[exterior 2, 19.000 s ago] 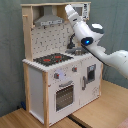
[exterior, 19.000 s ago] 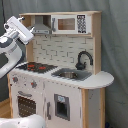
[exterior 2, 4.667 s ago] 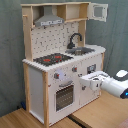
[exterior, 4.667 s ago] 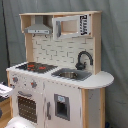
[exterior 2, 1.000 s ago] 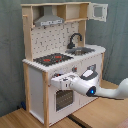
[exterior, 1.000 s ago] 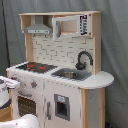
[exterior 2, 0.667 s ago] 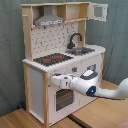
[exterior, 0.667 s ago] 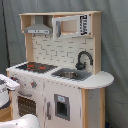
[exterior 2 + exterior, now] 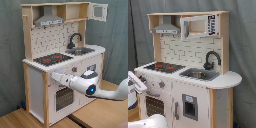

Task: Play with the kitchen

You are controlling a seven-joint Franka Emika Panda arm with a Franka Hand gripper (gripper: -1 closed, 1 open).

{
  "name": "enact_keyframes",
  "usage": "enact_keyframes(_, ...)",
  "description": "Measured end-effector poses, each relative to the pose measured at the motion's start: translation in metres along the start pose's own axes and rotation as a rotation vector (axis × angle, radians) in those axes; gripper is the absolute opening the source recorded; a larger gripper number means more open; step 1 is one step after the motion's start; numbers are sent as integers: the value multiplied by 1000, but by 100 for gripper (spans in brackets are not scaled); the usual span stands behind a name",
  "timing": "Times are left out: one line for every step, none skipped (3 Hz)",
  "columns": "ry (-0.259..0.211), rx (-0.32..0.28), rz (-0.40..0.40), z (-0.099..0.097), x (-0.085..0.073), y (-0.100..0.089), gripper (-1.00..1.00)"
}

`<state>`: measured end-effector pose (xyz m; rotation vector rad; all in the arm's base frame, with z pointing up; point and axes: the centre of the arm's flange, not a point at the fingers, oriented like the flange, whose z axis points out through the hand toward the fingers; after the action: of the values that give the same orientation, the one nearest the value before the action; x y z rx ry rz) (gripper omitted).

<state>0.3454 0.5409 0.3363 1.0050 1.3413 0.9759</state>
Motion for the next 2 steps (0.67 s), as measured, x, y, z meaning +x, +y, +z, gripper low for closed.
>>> enact_keyframes(0, 6, 134, 0, 0, 1, -100)
enact_keyframes(0, 9, 268, 0, 0, 1, -100)
